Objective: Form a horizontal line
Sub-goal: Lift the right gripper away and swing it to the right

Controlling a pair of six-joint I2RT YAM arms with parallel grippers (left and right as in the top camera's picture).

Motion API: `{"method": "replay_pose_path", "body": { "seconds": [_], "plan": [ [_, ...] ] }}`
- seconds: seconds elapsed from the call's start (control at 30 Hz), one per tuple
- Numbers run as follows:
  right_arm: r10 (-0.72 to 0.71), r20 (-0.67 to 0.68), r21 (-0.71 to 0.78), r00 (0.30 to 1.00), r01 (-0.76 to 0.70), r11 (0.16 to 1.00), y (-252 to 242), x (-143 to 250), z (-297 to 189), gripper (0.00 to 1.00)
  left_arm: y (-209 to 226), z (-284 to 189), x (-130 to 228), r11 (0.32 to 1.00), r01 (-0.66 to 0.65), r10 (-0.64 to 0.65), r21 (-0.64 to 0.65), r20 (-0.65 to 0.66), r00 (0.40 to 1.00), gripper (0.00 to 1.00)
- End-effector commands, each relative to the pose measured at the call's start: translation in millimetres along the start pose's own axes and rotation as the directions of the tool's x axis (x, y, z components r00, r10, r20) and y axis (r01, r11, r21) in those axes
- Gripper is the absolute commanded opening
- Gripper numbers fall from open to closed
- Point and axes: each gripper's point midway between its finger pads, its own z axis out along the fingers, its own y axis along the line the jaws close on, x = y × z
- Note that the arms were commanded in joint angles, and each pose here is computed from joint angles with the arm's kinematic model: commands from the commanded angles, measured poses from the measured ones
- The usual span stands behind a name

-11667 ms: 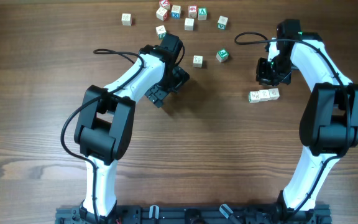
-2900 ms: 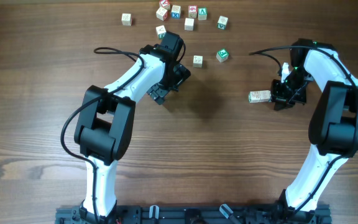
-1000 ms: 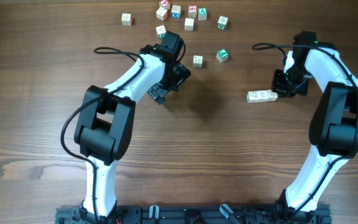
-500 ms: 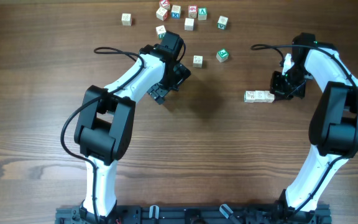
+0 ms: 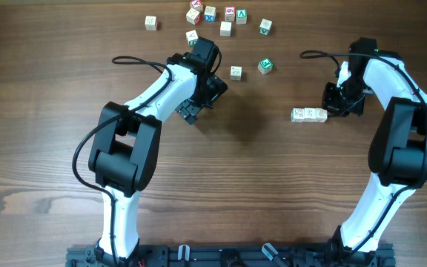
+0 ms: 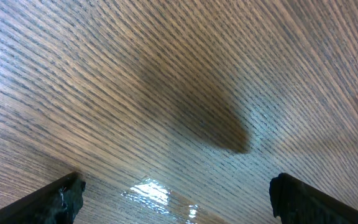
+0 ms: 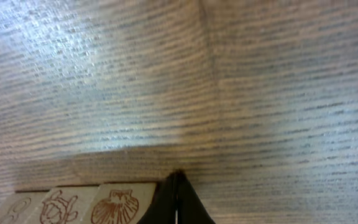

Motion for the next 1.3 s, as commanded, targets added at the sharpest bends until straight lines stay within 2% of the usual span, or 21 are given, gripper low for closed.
{"method": "replay_pose_path", "body": {
  "seconds": [0.0,0.6,0.77,0.87,0.93,1.03,1.13,1.2,1.27],
  "plan": [
    [0.012,-0.014,-0.015,1.000,-0.013,1.000,2.9,1.3,9.0,0.04,5.8,5.1,0.6,1.000,-0.001,0.001,-0.017,0.011,1.000,1.00],
    [0.007,-0.012,-0.070,1.000,-0.008,0.998,12.4,0.3,8.6,0.04,5.8,5.1,0.6,1.000,-0.001,0.001,-0.017,0.011,1.000,1.00],
    [0.028,0.016,0.032,0.999,-0.029,0.999,-5.0,-5.3,8.9,0.04,5.8,5.1,0.6,1.000,-0.001,0.001,-0.017,0.011,1.000,1.00],
    [0.056,0.087,0.126,0.995,-0.067,0.990,-21.5,-20.1,6.8,0.04,5.8,5.1,0.6,1.000,-0.001,0.001,-0.017,0.011,1.000,1.00],
    [0.048,0.143,0.118,0.989,-0.065,0.991,-20.0,-34.2,5.4,0.05,5.7,5.1,0.6,1.000,-0.001,0.001,-0.017,0.011,1.000,1.00],
    [0.036,0.246,0.060,0.969,-0.052,0.997,-8.9,-60.9,1.3,0.04,5.7,5.1,0.6,1.000,-0.001,0.001,-0.017,0.011,1.000,1.00],
    [-0.003,0.290,-0.118,0.957,0.039,0.992,26.6,-73.8,-3.1,0.05,4.7,5.1,0.2,1.000,-0.001,0.001,-0.013,0.012,1.000,1.00],
    [-0.034,0.308,-0.253,0.951,0.116,0.960,54.1,-76.2,-9.5,0.05,3.5,5.1,-0.3,1.000,-0.001,0.001,-0.008,0.015,1.000,1.00],
    [-0.042,0.321,-0.306,0.946,0.146,0.941,66.7,-77.7,-13.4,0.05,2.4,5.1,-0.7,1.000,-0.001,0.001,-0.003,0.016,1.000,1.00]
  ]
}}
